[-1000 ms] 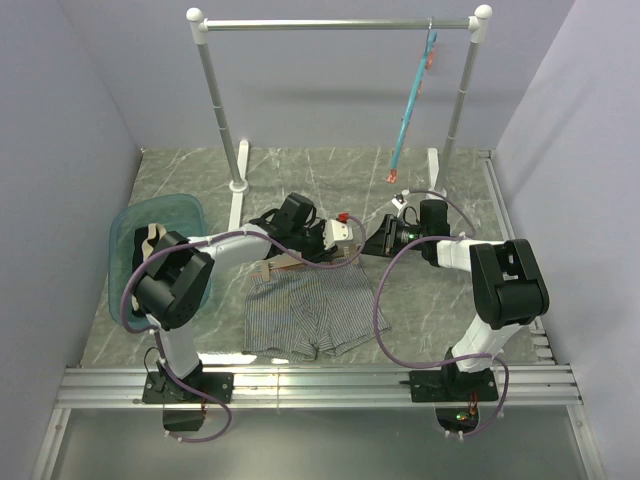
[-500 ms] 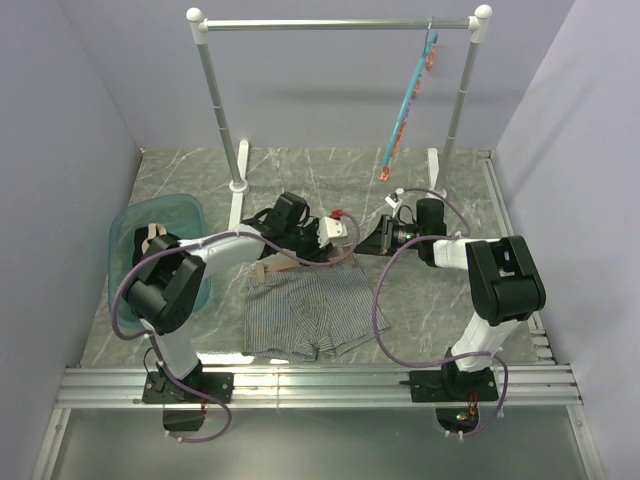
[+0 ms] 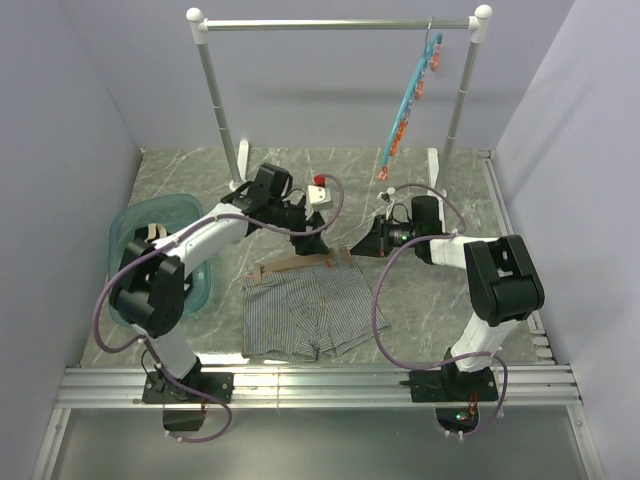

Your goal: Clip the underwear to the hanger

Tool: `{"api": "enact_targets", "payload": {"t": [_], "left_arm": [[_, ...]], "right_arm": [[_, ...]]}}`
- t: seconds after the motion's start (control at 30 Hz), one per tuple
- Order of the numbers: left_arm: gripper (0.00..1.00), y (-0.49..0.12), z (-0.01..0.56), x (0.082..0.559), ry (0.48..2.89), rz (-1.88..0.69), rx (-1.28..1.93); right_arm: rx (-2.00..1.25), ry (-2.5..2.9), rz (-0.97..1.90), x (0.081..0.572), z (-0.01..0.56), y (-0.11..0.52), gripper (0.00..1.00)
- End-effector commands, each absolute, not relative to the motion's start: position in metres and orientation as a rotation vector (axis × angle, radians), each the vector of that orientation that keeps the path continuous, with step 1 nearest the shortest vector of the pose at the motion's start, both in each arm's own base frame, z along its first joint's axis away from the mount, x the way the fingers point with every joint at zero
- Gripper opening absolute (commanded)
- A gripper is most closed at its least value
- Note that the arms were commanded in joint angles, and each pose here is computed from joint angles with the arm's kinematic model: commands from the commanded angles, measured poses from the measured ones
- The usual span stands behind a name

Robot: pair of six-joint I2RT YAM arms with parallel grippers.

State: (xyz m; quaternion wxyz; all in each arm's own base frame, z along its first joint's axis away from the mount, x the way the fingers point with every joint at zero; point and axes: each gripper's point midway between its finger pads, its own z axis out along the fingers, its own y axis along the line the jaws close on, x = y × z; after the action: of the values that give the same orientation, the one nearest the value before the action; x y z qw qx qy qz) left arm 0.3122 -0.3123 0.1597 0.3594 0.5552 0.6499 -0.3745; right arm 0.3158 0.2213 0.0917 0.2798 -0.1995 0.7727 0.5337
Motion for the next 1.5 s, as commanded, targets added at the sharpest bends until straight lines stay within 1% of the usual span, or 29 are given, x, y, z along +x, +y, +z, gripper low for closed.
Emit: {"api": "enact_targets", "payload": {"t": [0.0, 0.2, 0.37, 0.8, 0.87, 0.9, 1.0, 1.1, 1.13, 1.2, 1.23, 1.27, 1.3, 1.37, 1.4, 1.43, 1.47], "left_arm": [[0.78, -0.325, 0.166, 0.301, 1.694, -1.138, 1.436], [0.79, -0.34, 0.158, 0.307, 1.737, -1.262, 1.464], [0.8, -0.346, 0.15, 0.317, 1.716, -1.244, 1.498], [0.72, -0.36, 0.126, 0.309, 1.771, -1.303, 1.536], [0.7, -0.363, 0.125, 0.31, 1.772, -1.302, 1.531], [0.65, -0.363, 0.125, 0.311, 1.775, -1.308, 1.527], [0.54, -0.365, 0.124, 0.309, 1.783, -1.331, 1.526], [0.48, -0.365, 0.123, 0.307, 1.786, -1.344, 1.53], [0.43, -0.365, 0.123, 0.307, 1.785, -1.345, 1.529], [0.37, -0.365, 0.124, 0.306, 1.786, -1.358, 1.522], [0.3, -0.365, 0.124, 0.306, 1.784, -1.361, 1.521], [0.27, -0.365, 0.124, 0.305, 1.782, -1.365, 1.521], [0.19, -0.366, 0.125, 0.304, 1.779, -1.372, 1.52], [0.12, -0.366, 0.124, 0.304, 1.79, -1.37, 1.517], [0.03, -0.365, 0.124, 0.305, 1.789, -1.369, 1.515], [0.0, -0.365, 0.124, 0.306, 1.793, -1.37, 1.51], [0.0, -0.365, 0.123, 0.305, 1.79, -1.368, 1.512]], "right_arm": [[-0.68, 1.975, 1.383, 0.323, 0.109, 0.228, 0.0], [-0.703, 1.958, 1.381, 0.321, 0.116, 0.229, 0.0], [-0.722, 1.946, 1.38, 0.318, 0.121, 0.231, 0.0], [-0.731, 1.947, 1.375, 0.317, 0.126, 0.234, 0.0], [-0.741, 1.946, 1.373, 0.316, 0.127, 0.234, 0.0], [-0.749, 1.943, 1.37, 0.315, 0.128, 0.235, 0.0], [-0.747, 1.945, 1.369, 0.315, 0.128, 0.235, 0.0], [-0.746, 1.947, 1.368, 0.314, 0.127, 0.235, 0.0], [-0.748, 1.946, 1.367, 0.315, 0.127, 0.235, 0.0], [-0.751, 1.949, 1.361, 0.314, 0.126, 0.234, 0.0], [-0.752, 1.952, 1.361, 0.314, 0.126, 0.234, 0.0], [-0.754, 1.952, 1.359, 0.314, 0.126, 0.234, 0.0], [-0.752, 1.955, 1.36, 0.314, 0.125, 0.234, 0.0], [-0.755, 1.955, 1.355, 0.314, 0.124, 0.234, 0.0], [-0.754, 1.955, 1.352, 0.314, 0.125, 0.233, 0.0], [-0.754, 1.958, 1.353, 0.314, 0.123, 0.233, 0.0], [-0.757, 1.959, 1.351, 0.313, 0.123, 0.233, 0.0]]}}
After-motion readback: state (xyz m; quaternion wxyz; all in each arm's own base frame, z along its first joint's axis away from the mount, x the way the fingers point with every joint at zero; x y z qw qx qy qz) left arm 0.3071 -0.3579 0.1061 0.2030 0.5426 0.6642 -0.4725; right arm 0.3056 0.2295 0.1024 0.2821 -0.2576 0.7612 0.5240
